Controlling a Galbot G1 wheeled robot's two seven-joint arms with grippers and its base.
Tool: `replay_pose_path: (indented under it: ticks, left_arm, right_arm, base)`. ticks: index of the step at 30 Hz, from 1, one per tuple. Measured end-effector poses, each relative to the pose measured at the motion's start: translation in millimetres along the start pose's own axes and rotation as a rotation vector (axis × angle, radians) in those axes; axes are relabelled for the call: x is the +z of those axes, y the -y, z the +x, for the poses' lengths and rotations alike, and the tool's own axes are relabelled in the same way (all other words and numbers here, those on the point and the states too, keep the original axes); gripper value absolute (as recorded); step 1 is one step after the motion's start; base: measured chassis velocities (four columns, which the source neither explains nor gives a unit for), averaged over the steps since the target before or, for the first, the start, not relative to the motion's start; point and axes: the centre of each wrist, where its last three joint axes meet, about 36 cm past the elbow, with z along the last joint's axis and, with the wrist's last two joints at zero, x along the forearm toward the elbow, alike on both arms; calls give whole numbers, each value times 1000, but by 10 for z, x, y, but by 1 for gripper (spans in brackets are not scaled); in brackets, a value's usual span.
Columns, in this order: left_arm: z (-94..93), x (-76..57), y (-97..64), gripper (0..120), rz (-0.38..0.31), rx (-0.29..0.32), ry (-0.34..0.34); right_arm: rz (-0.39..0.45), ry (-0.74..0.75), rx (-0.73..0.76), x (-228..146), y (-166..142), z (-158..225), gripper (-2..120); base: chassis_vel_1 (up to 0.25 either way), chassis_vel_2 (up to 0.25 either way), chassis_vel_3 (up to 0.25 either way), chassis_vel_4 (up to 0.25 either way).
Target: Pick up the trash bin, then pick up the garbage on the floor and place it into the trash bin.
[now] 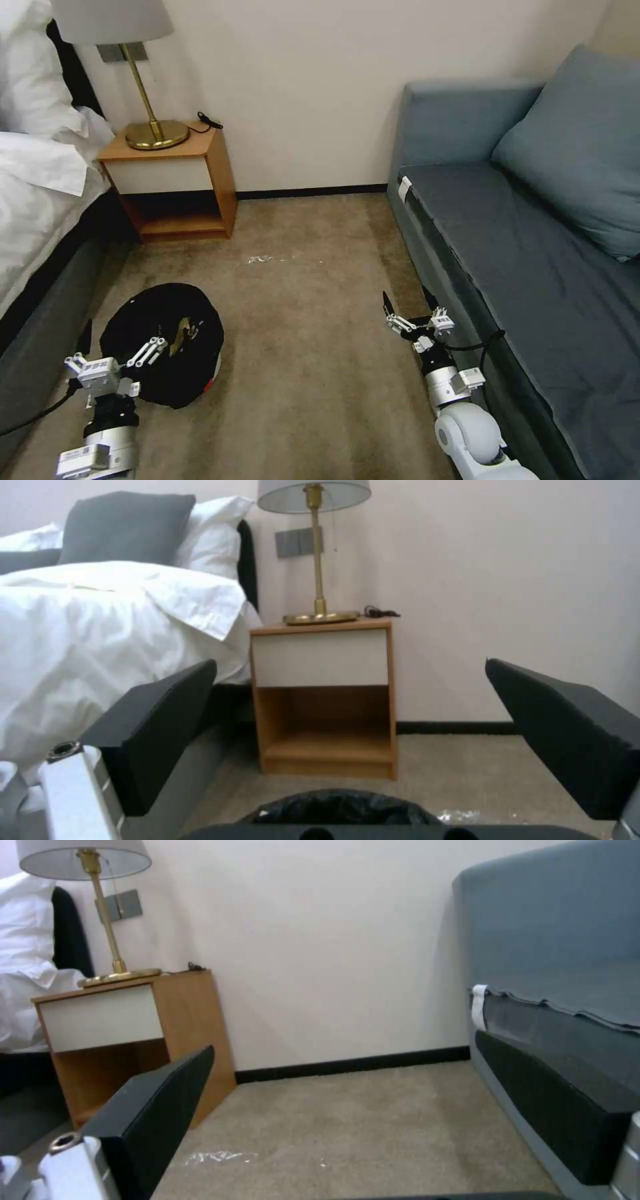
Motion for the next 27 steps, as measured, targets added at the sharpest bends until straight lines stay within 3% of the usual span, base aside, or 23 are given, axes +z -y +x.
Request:
replay_pose_path:
  ticks: [27]
  left_arm:
    - [1,3,-1,100,0,0,-1]
  right_arm:
    - [0,0,0,0,0,0,100]
  base:
    - [0,0,0,0]
